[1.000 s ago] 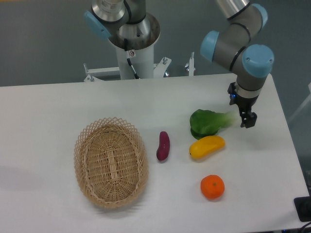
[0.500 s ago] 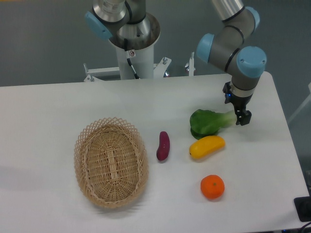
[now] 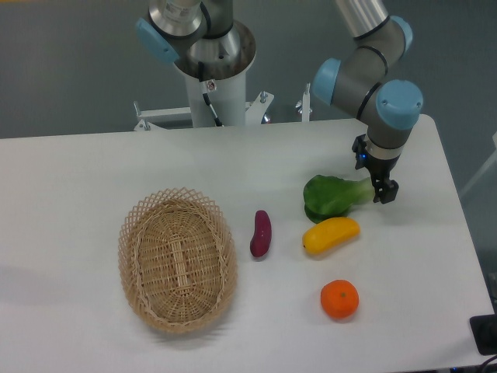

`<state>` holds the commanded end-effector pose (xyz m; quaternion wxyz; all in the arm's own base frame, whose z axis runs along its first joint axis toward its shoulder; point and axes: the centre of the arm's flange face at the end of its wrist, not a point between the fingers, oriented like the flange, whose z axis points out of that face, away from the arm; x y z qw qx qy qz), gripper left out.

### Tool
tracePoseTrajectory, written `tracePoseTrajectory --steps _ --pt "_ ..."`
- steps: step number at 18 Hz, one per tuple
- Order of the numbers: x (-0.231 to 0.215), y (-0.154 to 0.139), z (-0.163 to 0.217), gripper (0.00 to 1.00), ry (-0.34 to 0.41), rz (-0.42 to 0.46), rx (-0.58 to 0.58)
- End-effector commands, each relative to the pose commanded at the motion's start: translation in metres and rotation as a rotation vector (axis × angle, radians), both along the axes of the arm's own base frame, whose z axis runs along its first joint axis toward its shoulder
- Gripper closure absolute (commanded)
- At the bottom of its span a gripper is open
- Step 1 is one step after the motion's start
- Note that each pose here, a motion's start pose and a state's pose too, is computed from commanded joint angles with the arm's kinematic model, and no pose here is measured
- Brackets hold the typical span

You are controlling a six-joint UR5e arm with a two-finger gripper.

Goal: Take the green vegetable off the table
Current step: 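Close the gripper on the bok choy leaves, then lift the bok choy up off the table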

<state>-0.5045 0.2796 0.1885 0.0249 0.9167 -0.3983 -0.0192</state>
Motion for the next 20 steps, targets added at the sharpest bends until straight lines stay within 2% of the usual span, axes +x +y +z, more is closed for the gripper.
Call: tracePoseTrajectory --steps 3,4,8,16,20 --pt "-0.002 0.000 0.002 0.33 0.004 0.002 0.001" --pt "-0.002 0.001 0.002 0.34 0.006 0.002 0.002" --pt "-0.004 0.001 0.007 0.50 0.015 0.000 0.004" --pt "-0.005 -0.001 0.012 0.57 0.024 0.002 0.007" --pt "-0.007 -0.004 0.020 0.57 0.037 -0.001 0.010"
